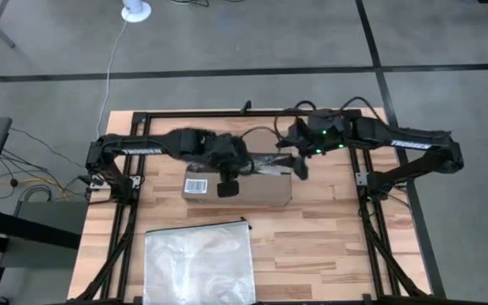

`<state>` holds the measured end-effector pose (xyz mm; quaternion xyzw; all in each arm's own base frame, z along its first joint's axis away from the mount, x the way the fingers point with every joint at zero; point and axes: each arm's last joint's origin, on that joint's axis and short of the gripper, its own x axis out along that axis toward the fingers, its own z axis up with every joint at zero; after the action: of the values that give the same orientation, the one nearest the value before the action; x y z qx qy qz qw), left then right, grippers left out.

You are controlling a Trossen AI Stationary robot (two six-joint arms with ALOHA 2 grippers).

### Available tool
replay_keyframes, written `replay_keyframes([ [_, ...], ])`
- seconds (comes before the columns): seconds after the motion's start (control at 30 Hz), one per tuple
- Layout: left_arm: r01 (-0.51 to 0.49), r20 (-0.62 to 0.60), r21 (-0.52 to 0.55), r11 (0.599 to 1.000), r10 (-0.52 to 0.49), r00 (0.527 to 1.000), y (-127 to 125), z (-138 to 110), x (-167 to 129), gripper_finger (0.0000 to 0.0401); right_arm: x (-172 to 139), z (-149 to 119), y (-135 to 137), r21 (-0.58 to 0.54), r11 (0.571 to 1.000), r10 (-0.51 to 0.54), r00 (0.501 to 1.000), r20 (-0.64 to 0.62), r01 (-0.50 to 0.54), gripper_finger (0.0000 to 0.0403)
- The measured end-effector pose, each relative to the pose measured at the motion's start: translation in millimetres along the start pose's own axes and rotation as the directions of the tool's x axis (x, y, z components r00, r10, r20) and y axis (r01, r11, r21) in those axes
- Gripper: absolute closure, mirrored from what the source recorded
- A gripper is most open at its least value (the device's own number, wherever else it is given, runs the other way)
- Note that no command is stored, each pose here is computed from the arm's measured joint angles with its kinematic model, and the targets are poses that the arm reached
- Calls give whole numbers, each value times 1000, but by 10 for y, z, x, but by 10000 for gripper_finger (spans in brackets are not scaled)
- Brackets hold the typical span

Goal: Unpack boxes
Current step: Open the box using the cutter

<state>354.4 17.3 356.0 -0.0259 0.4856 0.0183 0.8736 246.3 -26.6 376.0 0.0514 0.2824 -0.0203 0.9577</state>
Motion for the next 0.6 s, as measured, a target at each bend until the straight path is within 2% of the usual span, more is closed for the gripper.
replay_keyframes([
  [0.07, 198, 8, -31, 980, -198, 980, 104, 8, 18, 334, -86, -9, 57, -73, 997, 18, 1000, 1, -18, 141],
  [0.13, 375, 43, -55, 926, -373, 927, 206, 34, 53, 334, -97, -21, 132, -149, 988, 43, 999, -8, -44, 141],
  [0.2, 483, 65, -80, 872, -479, 875, 297, 41, 64, 334, -44, -32, 224, -237, 969, 71, 997, -22, -74, 143],
  [0.37, 643, 81, -112, 758, -638, 766, 415, 49, 165, 334, 126, -5, 429, -426, 899, 109, 994, 0, -98, 144],
  [0.47, 670, 79, -102, 735, -665, 742, 386, 63, 201, 334, 201, 25, 490, -495, 866, 105, 994, 35, -74, 144],
  [0.6, 678, 75, -73, 732, -673, 735, 319, 86, 243, 334, 226, 107, 501, -571, 820, 112, 988, 110, -30, 144],
])
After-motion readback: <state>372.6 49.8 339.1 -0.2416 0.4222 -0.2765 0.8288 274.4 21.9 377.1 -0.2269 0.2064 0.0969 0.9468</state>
